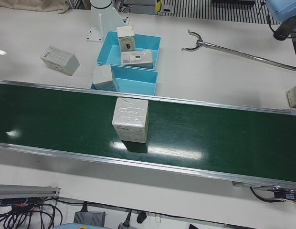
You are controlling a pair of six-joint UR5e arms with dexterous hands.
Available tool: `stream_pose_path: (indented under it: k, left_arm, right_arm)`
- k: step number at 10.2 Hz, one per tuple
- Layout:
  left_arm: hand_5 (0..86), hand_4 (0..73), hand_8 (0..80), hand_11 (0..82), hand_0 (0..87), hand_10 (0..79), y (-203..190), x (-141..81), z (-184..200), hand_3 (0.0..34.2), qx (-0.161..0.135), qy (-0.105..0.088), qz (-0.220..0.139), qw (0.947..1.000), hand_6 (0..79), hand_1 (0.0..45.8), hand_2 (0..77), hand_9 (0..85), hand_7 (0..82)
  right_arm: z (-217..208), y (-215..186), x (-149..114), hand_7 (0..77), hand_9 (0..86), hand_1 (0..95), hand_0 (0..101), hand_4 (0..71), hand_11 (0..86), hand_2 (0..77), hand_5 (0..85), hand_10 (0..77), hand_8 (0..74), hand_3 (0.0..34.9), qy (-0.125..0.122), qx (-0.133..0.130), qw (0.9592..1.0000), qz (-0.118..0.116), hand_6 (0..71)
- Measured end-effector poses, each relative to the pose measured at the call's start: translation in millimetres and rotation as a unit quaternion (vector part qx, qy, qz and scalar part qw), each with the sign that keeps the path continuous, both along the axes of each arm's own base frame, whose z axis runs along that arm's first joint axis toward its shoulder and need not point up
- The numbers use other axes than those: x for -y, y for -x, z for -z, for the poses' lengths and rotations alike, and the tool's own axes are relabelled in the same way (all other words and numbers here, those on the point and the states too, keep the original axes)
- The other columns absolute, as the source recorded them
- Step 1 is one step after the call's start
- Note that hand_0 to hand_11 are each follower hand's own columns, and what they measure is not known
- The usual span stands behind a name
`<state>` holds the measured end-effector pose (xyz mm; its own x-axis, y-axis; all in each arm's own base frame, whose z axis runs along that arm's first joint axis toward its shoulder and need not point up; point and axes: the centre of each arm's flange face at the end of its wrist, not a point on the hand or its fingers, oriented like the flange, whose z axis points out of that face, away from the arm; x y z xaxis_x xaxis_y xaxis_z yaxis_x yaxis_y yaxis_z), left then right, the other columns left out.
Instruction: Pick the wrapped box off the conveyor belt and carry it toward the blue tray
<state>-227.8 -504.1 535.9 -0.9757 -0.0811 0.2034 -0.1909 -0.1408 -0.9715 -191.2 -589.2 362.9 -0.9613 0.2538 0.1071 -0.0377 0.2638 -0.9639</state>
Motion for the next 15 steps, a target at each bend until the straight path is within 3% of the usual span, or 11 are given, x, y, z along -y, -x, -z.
stream_pose_path:
  k: [15]
  left_arm:
    - [1.1,0.0,0.0,0.0,0.0,0.5,0,0,0,0.0,0.000,0.000,0.000,1.0000,0.0,0.0,0.5,0.0,0.0]
  right_arm:
    - [-3,22,-4,2.7,1.1,11.5,47,6.0,1.6,10.9,7.6,0.0,1.6,6.1,0.004,-0.002,0.9999,0.013,0.0]
